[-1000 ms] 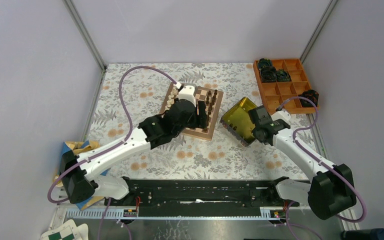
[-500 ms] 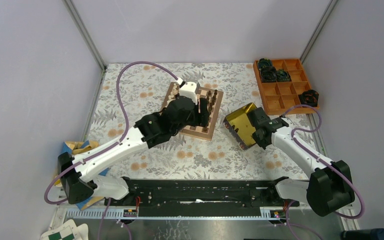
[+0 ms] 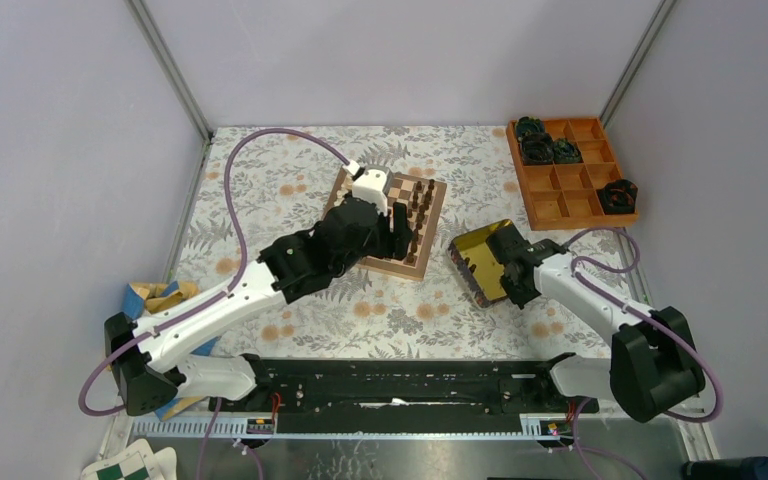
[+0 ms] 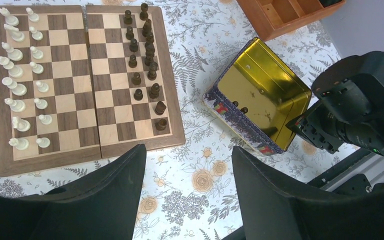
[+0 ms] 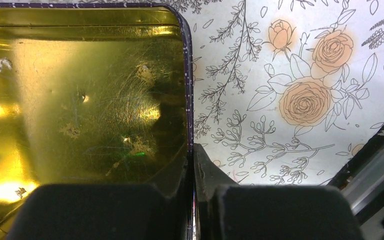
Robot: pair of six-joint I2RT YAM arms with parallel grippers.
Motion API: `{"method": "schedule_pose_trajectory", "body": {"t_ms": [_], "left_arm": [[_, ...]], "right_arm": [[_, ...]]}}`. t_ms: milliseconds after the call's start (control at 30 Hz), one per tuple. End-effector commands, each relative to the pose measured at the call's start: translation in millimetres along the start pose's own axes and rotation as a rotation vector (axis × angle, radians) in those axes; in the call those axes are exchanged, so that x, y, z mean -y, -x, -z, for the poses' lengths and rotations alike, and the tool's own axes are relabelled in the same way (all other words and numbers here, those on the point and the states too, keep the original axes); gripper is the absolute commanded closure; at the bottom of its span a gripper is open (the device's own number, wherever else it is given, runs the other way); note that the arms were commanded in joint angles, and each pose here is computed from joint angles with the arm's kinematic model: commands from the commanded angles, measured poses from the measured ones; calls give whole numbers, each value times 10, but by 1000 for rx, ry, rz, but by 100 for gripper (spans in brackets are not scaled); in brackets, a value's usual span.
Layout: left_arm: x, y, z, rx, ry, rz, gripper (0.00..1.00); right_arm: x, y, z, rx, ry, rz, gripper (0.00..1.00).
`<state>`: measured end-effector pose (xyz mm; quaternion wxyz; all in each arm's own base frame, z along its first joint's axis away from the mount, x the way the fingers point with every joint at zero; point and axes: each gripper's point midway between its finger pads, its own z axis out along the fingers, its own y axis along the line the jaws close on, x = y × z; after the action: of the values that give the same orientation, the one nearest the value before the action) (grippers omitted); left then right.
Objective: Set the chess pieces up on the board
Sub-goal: Adjust the storage box at the center of the board.
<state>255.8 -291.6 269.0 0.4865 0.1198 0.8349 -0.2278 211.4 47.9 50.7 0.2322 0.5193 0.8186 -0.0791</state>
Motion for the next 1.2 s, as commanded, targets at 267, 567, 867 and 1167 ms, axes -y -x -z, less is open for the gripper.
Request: {"method": "schedule_pose_trajectory", "body": {"t_ms": [267, 567, 867, 1167], "left_arm": [[30, -79, 46, 0, -42, -14, 29], [45, -149, 51, -17, -54, -29, 28], [36, -160, 46, -23, -45, -29, 21], [103, -98, 7, -30, -56, -49, 16]], "right_arm": [[-255, -63, -259, 69, -14, -165, 100], [-504, -224, -296, 54, 12, -174, 91], [-658, -176, -143, 70, 88, -124, 51], [-758, 143, 308, 139, 210, -82, 44]]}}
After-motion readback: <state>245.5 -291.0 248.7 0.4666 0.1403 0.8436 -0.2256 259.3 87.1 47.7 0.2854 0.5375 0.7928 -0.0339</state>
